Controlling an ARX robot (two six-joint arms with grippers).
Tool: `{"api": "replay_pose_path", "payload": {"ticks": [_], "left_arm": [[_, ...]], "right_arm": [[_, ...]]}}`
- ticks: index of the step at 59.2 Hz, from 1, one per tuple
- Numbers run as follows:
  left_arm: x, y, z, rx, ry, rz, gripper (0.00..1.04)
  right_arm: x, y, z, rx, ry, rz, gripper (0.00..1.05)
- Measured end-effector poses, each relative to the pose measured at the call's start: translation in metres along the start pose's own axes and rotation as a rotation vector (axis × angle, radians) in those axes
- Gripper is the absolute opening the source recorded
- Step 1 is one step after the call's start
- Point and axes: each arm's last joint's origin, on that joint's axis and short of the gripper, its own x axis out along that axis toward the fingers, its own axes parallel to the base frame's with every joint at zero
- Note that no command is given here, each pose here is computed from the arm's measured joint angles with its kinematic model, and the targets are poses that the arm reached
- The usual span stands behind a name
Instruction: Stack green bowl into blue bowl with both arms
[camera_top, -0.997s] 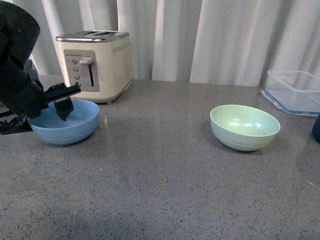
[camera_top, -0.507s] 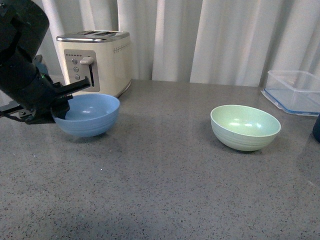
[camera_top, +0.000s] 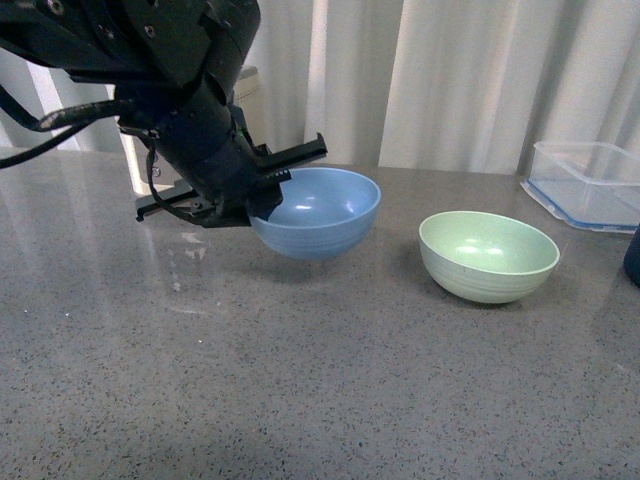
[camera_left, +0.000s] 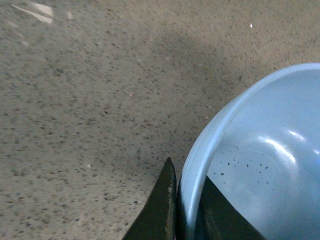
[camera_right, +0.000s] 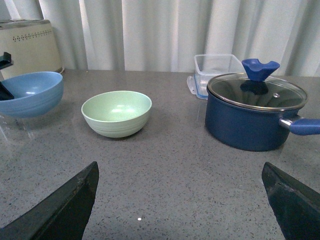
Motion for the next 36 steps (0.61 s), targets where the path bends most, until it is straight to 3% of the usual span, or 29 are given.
{"api": "replay_pose_path", "payload": {"ticks": [25,36], "left_arm": [[0.021,-0.010,-0.013,0.022,0.057,0.027,0.05],[0.020,-0.012,-0.014,0.006,0.087,-0.007,0.31]], "right_arm": [[0.000,0.000,0.000,0.000,0.000,0.000,0.95],[0.000,0.000,0.000,0.000,0.000,0.000,0.95]]}}
